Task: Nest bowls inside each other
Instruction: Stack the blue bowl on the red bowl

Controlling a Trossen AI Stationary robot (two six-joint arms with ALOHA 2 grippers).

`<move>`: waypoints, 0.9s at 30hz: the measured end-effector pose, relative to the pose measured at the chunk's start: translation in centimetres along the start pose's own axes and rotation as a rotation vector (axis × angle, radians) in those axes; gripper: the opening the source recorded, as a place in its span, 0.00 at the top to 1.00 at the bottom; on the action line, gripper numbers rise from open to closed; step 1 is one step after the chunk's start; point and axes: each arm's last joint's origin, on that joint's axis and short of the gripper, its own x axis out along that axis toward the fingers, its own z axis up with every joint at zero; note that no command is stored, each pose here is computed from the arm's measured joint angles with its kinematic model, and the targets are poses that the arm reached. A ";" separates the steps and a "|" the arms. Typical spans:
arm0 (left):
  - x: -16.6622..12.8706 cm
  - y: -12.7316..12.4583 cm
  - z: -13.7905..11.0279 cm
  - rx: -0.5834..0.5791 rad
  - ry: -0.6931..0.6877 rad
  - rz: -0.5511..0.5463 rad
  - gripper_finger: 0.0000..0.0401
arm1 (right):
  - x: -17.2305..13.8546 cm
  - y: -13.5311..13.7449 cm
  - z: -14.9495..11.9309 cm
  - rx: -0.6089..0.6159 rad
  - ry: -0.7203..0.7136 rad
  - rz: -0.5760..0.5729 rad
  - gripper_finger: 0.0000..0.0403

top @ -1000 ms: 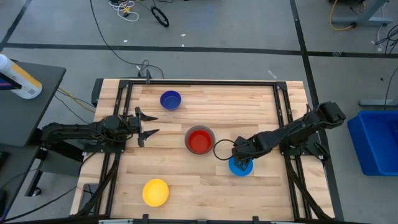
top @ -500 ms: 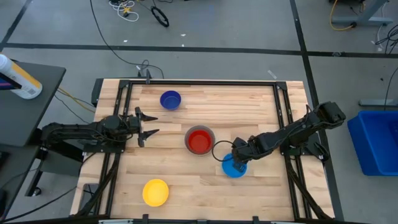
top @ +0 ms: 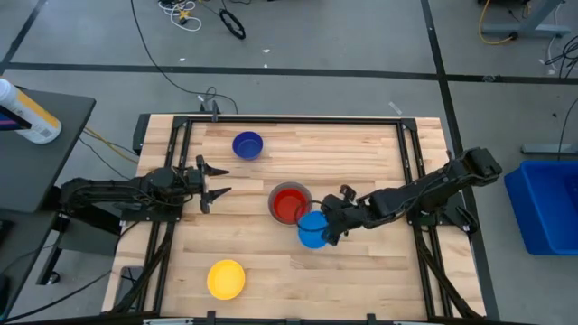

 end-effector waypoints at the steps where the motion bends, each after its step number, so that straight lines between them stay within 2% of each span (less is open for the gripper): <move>1: 0.0 0.0 0.0 0.000 0.000 0.000 0.33 | -0.3 0.1 0.6 -0.020 -0.028 -0.003 1.00; 6: 0.0 0.0 0.0 0.002 0.000 0.000 0.33 | -0.7 -0.2 3.8 -0.061 -0.218 -0.055 1.00; 10: 0.0 0.0 0.0 0.002 0.000 0.000 0.33 | 0.3 -2.6 6.2 0.011 -0.296 -0.083 1.00; 17: 0.0 0.0 0.0 0.002 0.001 0.000 0.33 | 2.9 -7.5 8.0 0.116 -0.206 0.006 1.00; 23: 0.0 0.0 0.0 0.003 0.002 0.004 0.33 | 5.2 -9.3 8.4 0.176 -0.107 0.099 1.00; 27: 0.0 0.0 0.0 0.003 0.001 0.004 0.33 | 6.4 -9.3 9.3 0.176 0.006 0.136 1.00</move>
